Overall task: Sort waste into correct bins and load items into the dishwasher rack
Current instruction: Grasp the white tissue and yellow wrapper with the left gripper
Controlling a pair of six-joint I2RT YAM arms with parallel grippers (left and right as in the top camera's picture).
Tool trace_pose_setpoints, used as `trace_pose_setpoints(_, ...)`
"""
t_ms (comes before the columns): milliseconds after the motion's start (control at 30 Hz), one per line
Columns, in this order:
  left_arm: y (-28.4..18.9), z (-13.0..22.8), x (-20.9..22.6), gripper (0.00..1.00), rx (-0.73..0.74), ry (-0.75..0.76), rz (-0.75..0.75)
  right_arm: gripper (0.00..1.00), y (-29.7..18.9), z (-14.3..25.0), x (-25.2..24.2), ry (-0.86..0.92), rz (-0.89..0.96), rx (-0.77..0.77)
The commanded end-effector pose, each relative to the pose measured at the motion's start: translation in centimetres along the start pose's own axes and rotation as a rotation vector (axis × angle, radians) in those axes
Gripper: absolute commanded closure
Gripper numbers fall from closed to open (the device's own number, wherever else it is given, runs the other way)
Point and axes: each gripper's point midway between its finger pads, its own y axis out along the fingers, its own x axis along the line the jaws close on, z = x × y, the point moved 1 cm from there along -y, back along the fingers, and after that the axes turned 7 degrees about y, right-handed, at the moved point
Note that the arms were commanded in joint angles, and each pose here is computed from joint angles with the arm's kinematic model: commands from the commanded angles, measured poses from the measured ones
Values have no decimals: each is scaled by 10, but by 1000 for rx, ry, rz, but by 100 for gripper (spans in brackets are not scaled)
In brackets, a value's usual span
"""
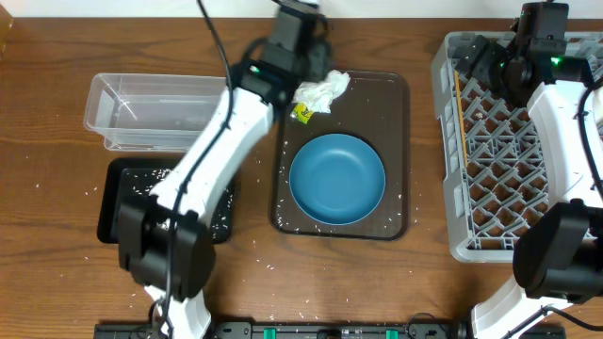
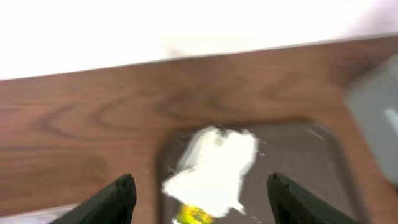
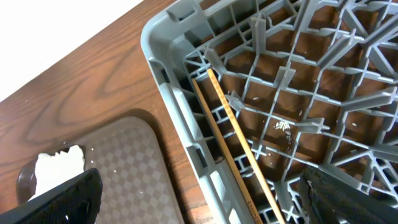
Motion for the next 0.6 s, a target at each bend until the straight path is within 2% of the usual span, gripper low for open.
trace_pose_setpoints(0,45,25,19,29,56,13,-64,1,0,-2,-4,17,8,-3)
trace_pose_setpoints(100,77,46,17,29,91,17,-61,1,0,-2,-4,17,7,-3)
trace_pose_setpoints(267,113,80,-12,29,151,36,68,1,0,-2,-4,17,8,-3)
trace_pose_setpoints(567,131,105,-18,28,192,68,79,1,0,-2,-4,17,7,-3)
